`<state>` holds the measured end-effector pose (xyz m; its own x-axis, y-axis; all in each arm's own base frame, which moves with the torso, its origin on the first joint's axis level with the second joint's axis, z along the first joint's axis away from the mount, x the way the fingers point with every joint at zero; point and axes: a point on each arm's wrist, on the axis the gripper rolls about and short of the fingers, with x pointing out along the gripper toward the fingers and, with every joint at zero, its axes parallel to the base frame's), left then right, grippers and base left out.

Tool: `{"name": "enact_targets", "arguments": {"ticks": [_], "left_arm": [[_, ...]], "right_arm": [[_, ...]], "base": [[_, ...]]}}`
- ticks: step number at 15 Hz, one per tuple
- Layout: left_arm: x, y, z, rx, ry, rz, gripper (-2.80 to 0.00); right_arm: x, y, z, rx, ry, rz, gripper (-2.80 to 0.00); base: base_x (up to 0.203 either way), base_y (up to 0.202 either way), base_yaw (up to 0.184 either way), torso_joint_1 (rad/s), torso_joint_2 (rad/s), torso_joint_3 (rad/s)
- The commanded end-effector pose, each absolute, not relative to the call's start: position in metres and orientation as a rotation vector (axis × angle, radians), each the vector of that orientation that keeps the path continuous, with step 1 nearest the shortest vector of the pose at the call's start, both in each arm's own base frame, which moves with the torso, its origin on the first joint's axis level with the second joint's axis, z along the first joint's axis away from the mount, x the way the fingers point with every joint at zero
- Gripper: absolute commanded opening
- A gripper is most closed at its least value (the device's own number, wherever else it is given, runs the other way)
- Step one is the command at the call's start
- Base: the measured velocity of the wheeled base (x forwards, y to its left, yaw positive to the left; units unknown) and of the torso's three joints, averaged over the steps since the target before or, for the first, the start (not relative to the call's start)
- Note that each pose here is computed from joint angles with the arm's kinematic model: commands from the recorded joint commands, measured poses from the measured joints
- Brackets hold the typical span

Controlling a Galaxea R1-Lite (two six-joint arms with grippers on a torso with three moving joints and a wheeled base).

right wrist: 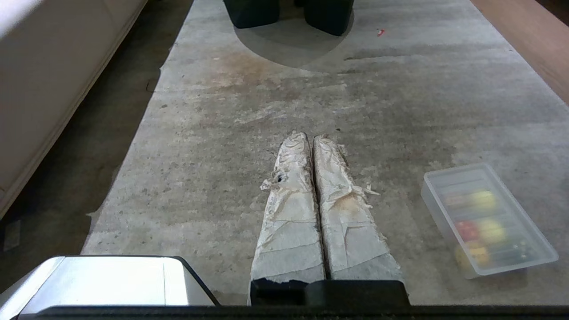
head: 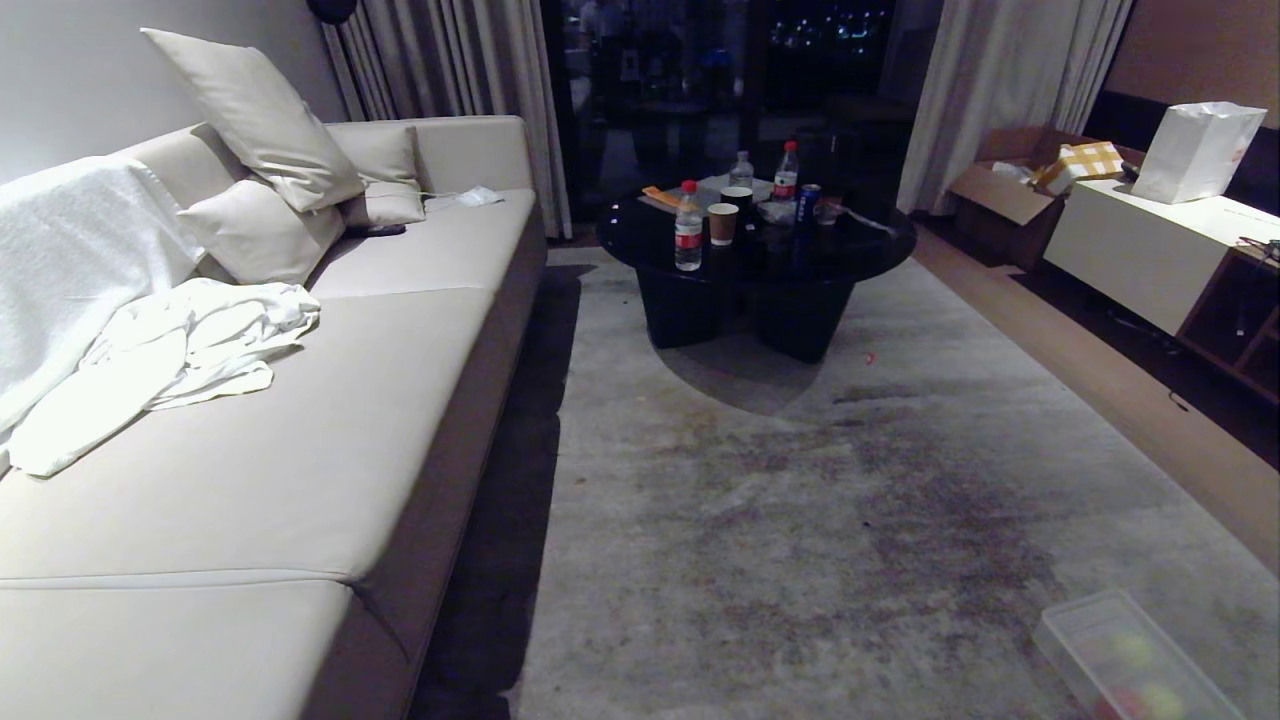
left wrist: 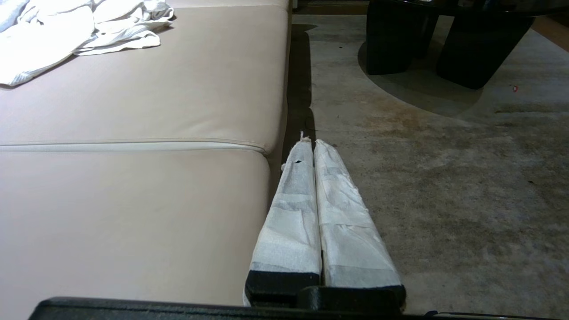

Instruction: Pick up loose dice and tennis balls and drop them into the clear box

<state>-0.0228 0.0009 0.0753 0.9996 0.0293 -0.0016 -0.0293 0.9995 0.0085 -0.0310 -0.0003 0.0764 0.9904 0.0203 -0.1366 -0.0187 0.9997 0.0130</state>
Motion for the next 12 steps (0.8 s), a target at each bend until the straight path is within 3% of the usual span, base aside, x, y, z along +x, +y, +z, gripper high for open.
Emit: {"name": "enact_targets", "arguments": {"ticks": [1, 12], "left_arm": [[-0.0226, 0.0009, 0.0749, 0.009, 0.005, 0.029, -2.80], [-0.0226, 0.0009, 0.0749, 0.009, 0.005, 0.029, -2.80]], "right_arm": [[-0.0309, -0.0003, 0.0764, 0.012, 0.140, 0.021, -2.80], [-0.0309, -0.0002, 0.0764, 0.010, 0.140, 0.022, -2.80]], "base": [[0.000, 0.000, 0.000, 0.000, 0.00, 0.000], [0.000, 0.000, 0.000, 0.000, 0.00, 0.000]]}}
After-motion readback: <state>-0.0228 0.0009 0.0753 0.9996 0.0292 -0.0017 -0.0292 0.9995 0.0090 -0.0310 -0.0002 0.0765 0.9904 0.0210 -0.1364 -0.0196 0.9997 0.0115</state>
